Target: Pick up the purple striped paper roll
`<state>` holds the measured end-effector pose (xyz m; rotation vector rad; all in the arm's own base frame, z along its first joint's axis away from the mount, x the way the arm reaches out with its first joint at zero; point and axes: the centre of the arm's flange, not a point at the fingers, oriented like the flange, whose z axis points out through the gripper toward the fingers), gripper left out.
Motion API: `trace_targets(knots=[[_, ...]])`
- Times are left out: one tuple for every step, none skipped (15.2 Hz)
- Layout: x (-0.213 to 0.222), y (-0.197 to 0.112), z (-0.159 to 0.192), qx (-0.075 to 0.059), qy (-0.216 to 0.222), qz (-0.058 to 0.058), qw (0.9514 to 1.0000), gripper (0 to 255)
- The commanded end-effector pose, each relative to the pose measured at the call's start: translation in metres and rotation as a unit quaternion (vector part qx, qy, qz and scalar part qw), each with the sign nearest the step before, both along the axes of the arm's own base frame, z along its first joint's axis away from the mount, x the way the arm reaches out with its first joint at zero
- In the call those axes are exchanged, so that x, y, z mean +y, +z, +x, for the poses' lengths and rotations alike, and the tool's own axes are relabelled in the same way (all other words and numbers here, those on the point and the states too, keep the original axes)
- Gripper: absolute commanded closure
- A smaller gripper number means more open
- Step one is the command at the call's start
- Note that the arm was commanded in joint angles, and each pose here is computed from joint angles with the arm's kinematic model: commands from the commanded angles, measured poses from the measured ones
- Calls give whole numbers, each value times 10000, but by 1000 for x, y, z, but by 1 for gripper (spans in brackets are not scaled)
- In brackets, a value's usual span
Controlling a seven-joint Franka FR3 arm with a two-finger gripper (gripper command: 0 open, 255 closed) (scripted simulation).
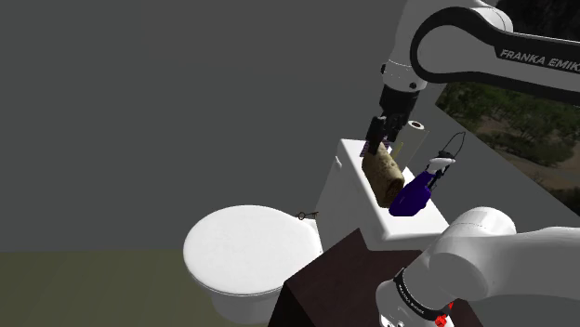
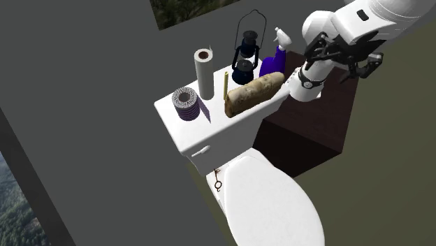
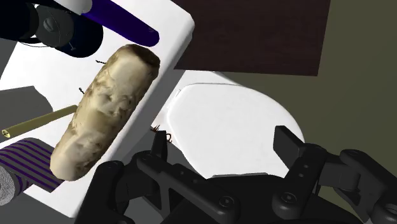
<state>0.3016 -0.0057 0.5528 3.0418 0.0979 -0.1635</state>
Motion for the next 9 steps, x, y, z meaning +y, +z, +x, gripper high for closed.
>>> trace_targets(knots=[[0,0,0,0,0,0,10000,0],[-13,-3,4,-10,42,21,10000,0],[-25,-6,7,-19,85,43,10000,0],[-38,-10,11,-29,127,64,9999,0],[-50,-13,15,-38,170,86,9998,0],[-63,-17,20,-48,212,107,9997,0],[-75,-20,24,-58,255,129,9996,0],[-87,-23,28,-67,297,150,9994,0],[-100,-27,33,-77,340,171,9992,0]])
